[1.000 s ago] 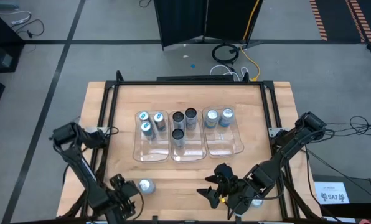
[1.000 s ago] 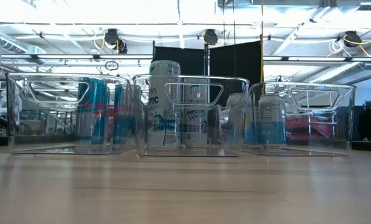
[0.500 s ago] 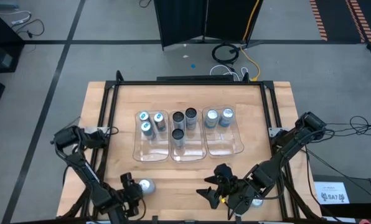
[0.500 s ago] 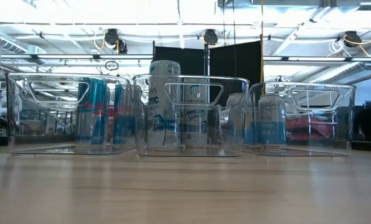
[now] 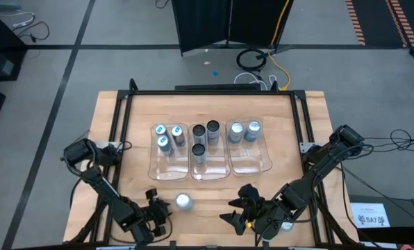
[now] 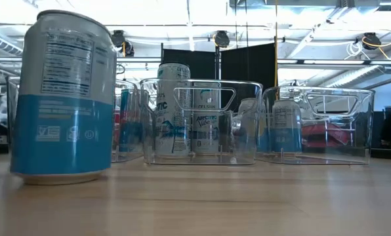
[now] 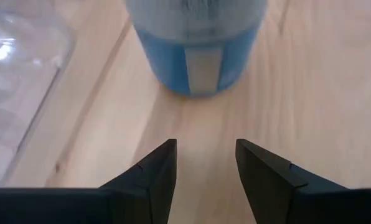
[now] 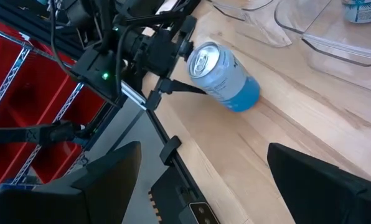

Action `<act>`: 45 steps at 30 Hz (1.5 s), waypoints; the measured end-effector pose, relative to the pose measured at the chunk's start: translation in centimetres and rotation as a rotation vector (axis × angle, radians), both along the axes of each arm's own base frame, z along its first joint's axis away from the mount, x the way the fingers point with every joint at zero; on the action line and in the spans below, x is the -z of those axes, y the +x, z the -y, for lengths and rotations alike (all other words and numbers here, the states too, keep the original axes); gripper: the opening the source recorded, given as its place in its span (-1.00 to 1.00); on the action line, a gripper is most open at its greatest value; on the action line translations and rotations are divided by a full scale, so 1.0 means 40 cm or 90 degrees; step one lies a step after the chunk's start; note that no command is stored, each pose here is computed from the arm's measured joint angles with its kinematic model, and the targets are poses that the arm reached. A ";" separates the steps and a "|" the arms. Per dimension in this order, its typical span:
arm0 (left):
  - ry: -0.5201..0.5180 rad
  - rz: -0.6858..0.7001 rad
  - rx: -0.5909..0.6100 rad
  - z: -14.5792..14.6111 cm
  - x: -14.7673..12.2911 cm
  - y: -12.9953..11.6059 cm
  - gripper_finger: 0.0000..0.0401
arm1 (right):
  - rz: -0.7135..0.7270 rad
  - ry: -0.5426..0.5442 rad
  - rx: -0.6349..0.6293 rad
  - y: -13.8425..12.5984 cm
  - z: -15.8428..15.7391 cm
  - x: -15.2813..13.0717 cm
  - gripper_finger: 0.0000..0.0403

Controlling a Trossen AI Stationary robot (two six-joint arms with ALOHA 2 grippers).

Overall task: Sort soda cans
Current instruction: Put the left blue-white soda can into the right transparent bin

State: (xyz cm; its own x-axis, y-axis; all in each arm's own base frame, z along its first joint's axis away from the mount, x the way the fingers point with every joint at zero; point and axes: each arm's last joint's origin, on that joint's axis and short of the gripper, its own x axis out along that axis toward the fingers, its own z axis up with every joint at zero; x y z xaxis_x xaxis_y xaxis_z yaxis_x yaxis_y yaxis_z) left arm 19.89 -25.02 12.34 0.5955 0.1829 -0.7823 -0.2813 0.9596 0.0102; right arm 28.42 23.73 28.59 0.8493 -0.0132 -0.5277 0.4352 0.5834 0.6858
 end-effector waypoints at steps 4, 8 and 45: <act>0.005 0.023 0.034 -0.012 -0.007 0.048 -0.14 | -0.001 -0.005 -0.003 0.000 0.000 0.000 0.69; 0.017 0.051 0.072 -0.029 -0.016 0.099 -0.14 | -0.001 -0.013 -0.008 0.000 0.000 0.000 0.69; -0.161 0.159 0.313 -0.162 -0.251 0.203 -0.14 | -0.075 -0.042 -0.072 0.009 0.033 -0.054 0.69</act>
